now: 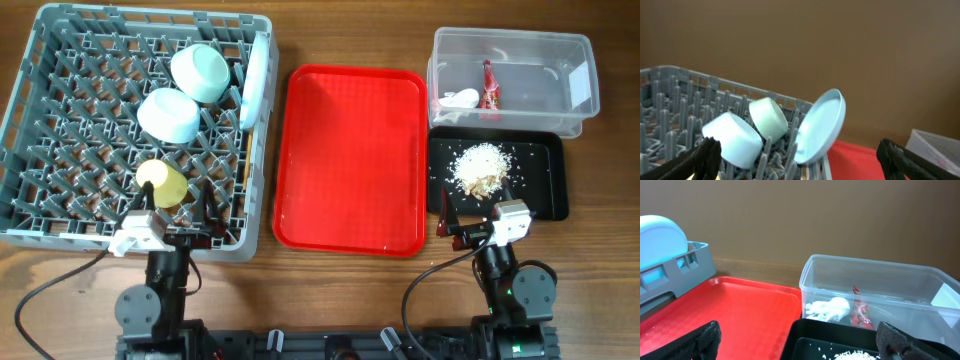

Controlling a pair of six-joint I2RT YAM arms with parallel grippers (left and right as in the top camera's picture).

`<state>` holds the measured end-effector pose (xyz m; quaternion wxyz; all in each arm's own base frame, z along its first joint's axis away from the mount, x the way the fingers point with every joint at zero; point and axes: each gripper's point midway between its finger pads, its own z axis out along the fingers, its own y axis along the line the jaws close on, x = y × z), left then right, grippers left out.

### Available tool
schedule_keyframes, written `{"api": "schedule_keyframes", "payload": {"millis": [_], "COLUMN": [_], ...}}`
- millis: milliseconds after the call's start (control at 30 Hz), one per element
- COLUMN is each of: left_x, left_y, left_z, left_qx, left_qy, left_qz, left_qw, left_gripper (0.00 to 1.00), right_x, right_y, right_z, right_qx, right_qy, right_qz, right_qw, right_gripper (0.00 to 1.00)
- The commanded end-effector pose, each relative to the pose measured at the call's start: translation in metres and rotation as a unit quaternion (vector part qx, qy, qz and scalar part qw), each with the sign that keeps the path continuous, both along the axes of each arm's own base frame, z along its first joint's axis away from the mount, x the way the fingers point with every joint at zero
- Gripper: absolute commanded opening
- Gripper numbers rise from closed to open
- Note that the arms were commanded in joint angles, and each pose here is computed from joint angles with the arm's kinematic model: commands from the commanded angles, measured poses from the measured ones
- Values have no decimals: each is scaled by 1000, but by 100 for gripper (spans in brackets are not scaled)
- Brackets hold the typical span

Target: Sort waste into correct bins and load items into the dishwasher rack

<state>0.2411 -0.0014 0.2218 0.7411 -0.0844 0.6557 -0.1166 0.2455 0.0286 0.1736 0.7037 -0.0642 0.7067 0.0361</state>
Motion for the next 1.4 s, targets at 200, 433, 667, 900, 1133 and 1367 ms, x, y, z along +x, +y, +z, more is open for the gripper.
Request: {"api": "schedule_keyframes", "payload": {"millis": [200,433,667,900,1133,1367], "left_x": [5,5,5,5,5,5], "left_y": [13,-5,-7,-7,-7,-7], "left_z": [-43,-65,-65,-65,-65,-65], "left_qx": [20,21,21,21,21,21], "left_qy": [55,99,99,100,100,100], "left_qz": [40,0,-4,-4,-4,-4], "left_qw": [997,995,995,995,995,995], "left_gripper": [100,100,100,100,100,100], "right_x": [-1,-1,-1,-1,-1,-1], "right_y": [3,3,3,3,3,3], "right_z": [3,3,3,3,3,3], "right_qx": [-6,-6,-6,-6,-6,-6], "right_qy": [-7,-7,-7,-7,-7,-7], "right_qz": [8,8,8,8,8,8], "right_qw": [1000,1000,1000,1000,1000,1000], "right_gripper": [100,100,100,100,100,100]}}
